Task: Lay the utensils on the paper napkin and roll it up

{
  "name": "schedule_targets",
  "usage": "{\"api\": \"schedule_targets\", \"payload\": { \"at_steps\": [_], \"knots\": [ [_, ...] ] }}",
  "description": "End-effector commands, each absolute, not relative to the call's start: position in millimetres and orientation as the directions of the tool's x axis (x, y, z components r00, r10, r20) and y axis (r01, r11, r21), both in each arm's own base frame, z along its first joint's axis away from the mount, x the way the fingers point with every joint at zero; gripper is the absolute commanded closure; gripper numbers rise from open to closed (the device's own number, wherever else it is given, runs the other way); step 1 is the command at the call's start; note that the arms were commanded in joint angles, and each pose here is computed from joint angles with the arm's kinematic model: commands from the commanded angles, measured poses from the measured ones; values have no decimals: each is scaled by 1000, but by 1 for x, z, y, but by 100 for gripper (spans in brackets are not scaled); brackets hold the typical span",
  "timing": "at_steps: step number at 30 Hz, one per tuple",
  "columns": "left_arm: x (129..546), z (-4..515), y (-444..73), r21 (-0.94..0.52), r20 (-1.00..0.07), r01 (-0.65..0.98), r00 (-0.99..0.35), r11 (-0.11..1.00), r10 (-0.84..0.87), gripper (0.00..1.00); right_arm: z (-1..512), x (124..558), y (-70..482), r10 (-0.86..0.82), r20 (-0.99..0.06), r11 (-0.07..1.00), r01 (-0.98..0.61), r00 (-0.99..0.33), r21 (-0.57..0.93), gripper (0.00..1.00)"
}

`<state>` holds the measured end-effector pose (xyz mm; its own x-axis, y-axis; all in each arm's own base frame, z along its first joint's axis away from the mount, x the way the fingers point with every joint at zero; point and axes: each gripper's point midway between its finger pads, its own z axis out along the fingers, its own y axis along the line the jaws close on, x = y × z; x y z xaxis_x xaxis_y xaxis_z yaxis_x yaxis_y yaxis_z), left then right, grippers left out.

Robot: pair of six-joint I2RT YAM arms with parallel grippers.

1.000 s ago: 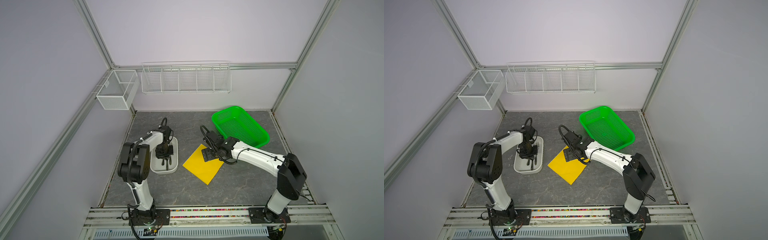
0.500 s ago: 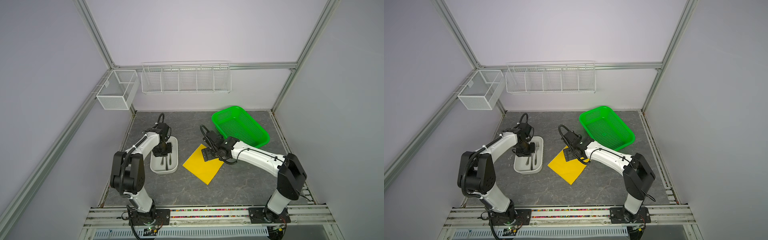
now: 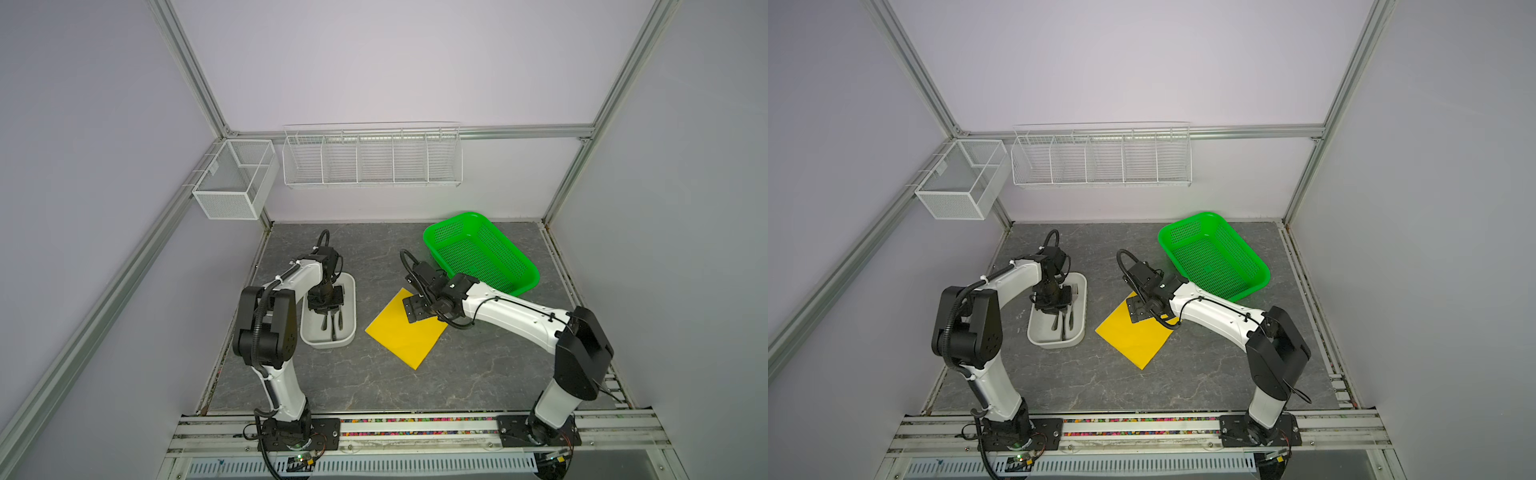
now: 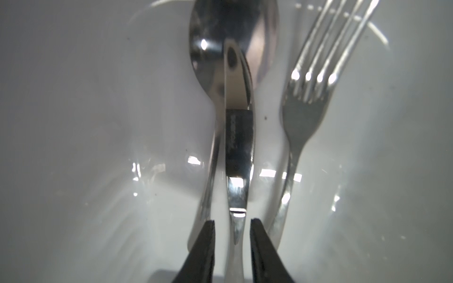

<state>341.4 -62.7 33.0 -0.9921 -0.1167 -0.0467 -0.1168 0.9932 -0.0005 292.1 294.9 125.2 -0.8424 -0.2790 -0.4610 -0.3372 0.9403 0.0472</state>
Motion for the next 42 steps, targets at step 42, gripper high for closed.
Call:
{"api": "schedule_targets", "payload": {
  "at_steps": [42],
  "knots": [
    [318,-4,-73,9,69,-100,-993,995,-100,80,121,287,292,-269,-437,947,-318,-858,43,6]
  ]
}}
